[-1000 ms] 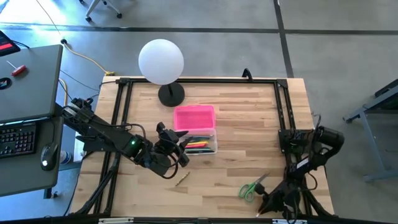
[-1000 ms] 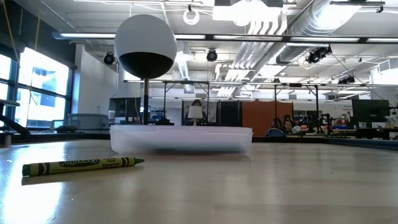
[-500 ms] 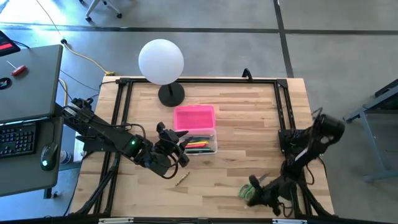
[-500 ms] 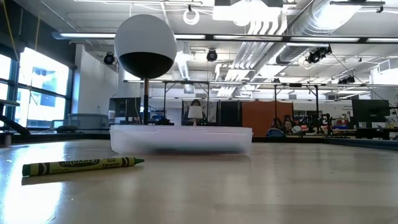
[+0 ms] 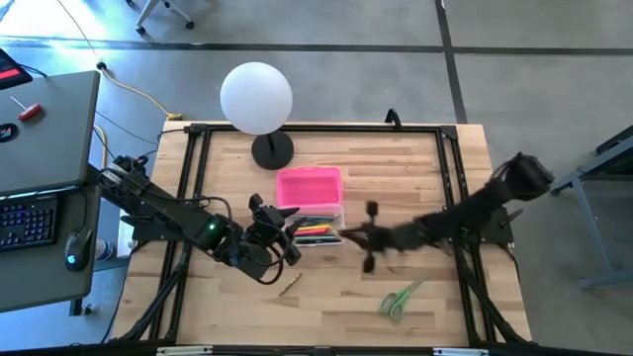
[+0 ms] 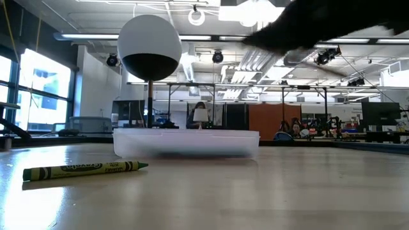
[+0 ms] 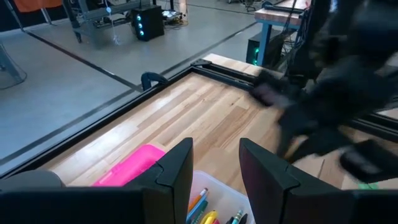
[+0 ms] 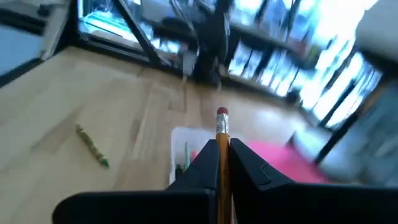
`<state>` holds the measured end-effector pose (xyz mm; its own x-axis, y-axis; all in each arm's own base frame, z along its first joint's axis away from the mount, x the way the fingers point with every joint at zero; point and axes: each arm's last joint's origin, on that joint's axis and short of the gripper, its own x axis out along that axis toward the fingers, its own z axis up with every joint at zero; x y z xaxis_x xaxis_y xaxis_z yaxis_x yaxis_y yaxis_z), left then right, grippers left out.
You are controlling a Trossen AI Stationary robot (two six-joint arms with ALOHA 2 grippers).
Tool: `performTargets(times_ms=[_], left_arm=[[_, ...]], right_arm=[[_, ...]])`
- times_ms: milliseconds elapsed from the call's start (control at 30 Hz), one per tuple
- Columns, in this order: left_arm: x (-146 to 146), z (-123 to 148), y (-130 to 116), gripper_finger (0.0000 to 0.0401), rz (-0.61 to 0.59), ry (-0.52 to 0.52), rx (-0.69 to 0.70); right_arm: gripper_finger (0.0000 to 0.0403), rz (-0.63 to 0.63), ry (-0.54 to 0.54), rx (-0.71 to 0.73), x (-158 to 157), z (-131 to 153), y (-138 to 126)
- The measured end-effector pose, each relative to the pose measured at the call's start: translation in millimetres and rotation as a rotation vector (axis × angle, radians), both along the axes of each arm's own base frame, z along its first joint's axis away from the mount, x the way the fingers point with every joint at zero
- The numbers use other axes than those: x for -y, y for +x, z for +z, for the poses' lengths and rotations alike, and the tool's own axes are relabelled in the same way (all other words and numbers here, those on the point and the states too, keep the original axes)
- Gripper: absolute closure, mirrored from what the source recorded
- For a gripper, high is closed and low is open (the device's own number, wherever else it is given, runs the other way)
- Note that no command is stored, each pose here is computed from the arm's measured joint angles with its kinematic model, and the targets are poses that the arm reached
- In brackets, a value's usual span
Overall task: Pick & place school supplies into a supply box
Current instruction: Put the orange pencil into the pink supply box, then put the light green crayon into the pink supply box
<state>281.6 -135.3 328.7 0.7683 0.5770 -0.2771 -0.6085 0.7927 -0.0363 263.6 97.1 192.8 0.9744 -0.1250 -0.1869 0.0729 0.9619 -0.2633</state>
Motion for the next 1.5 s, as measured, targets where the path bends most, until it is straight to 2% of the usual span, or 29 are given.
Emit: performTargets(times_ms=[100, 167, 267, 367, 500, 733, 933, 1067, 1200, 1333, 1500], left_arm=[[0, 0, 0, 0.024, 0.001, 0.001, 0.0], [0, 0, 0, 0.024, -0.001, 0.007, -0.004], [0, 0, 0, 0.024, -0.004, 0.019, -0.013], [0, 0, 0, 0.024, -0.003, 0.02, -0.012], [0, 0, 0, 0.024, -0.003, 0.02, -0.012], [0, 0, 0, 0.024, -0.003, 0.02, -0.012], [0, 0, 0, 0.024, -0.003, 0.021, -0.012], [0, 0, 0, 0.024, -0.003, 0.021, -0.013], [0, 0, 0, 0.024, -0.002, 0.021, -0.013], [0, 0, 0, 0.024, -0.005, 0.021, -0.016], [0, 0, 0, 0.024, -0.01, 0.018, -0.02]], right_arm=[[0.0401, -0.057, 0.163, -0.121, 31, -14, 26], [0.0402, -0.081, 0.196, -0.182, 45, -25, 41], [0.0402, -0.064, 0.178, -0.215, 51, -35, 66], [0.0402, -0.047, 0.119, -0.225, 49, -38, 93], [0.0402, -0.044, 0.054, -0.308, 48, -46, 127], [0.0391, -0.077, 0.033, -0.44, 54, -56, 164], [0.037, -0.038, 0.067, -0.383, 58, -49, 176], [0.0355, -0.057, 0.075, -0.354, 68, -46, 179], [0.0343, -0.034, 0.088, -0.374, 69, -45, 177], [0.0339, 0.012, 0.055, -0.413, 55, -22, 166], [0.0344, 0.1, 0.002, -0.555, 24, 15, 131]])
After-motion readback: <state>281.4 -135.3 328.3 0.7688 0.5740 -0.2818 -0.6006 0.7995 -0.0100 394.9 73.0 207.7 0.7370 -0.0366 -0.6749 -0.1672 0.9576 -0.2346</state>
